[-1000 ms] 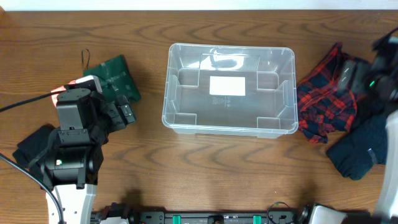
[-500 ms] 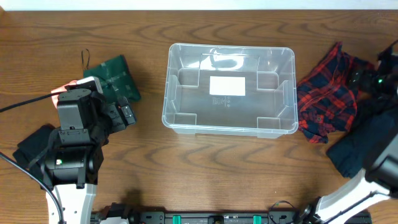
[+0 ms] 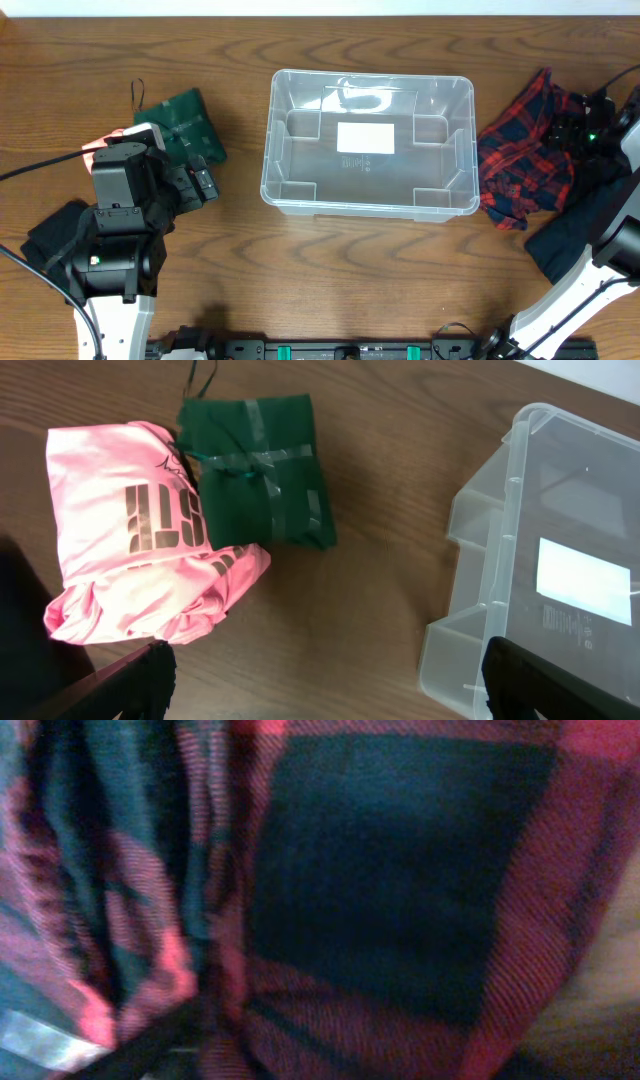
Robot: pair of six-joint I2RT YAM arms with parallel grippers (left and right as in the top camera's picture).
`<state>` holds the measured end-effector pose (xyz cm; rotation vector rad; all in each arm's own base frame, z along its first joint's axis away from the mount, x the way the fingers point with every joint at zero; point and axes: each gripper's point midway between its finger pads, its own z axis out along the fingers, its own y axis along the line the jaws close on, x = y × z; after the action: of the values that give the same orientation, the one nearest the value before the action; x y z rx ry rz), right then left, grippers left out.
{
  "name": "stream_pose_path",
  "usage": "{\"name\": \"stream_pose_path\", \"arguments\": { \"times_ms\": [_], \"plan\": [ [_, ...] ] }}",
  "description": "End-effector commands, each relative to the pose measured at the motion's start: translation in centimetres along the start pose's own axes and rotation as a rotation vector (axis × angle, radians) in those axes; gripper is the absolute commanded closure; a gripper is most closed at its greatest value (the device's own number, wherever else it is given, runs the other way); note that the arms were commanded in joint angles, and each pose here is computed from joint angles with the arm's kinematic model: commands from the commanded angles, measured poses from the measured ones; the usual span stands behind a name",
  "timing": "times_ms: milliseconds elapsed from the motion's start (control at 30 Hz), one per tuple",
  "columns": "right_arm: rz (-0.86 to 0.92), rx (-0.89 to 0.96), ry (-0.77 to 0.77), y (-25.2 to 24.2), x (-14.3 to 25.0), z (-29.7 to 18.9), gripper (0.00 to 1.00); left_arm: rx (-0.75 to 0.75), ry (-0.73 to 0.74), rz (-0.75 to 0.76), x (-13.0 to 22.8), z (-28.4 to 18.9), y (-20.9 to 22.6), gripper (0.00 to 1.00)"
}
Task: Pack container
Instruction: 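Reach the right gripper to the plaid shirt and grasp it, then lift the plaid shirt and lower it into the container, release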
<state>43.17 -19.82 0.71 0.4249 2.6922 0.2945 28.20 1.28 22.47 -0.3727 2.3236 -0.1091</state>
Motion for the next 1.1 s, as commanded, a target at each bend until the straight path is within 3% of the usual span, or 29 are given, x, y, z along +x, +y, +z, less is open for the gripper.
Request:
{"name": "stream_pose_path", "arguments": {
  "times_ms": [0, 100, 267, 467, 733, 900, 1067],
  "plan": [
    [0.019, -0.065, 0.042, 0.7, 1.3, 1.5, 0.66, 0.001, -0.024, 0.0, -0.8, -0.6, -0.2, 0.02],
    [0.032, -0.11, 0.013, 1.8, 0.5, 0.4, 0.99, 0.001, -0.024, 0.0, -0.8, -0.6, -0.2, 0.02],
    [0.042, -0.096, -0.101, 3.4, -2.5, -4.8, 0.99, 0.001, -0.024, 0.0, -0.8, -0.6, -0.2, 0.02],
    [-0.077, -0.081, -0.321, 8.4, -5.6, -16.4, 0.99, 0.001, -0.024, 0.0, -0.8, -0.6, -0.2, 0.02],
    [-0.259, -0.121, -0.585, 18.0, -4.4, -29.8, 0.99, -0.002, -0.015, 0.001, -0.6, -0.6, -0.1, 0.02],
    [-0.405, -0.236, -0.628, 25.6, -1.7, -32.6, 0.99, -0.004, -0.01, 0.001, -0.5, -0.6, -0.1, 0.02],
    [-0.608, -0.338, -0.576, 31.9, 0.7, -31.0, 0.99, -0.004, -0.007, 0.0, -0.4, -0.6, -0.1, 0.02]
  ]
}}
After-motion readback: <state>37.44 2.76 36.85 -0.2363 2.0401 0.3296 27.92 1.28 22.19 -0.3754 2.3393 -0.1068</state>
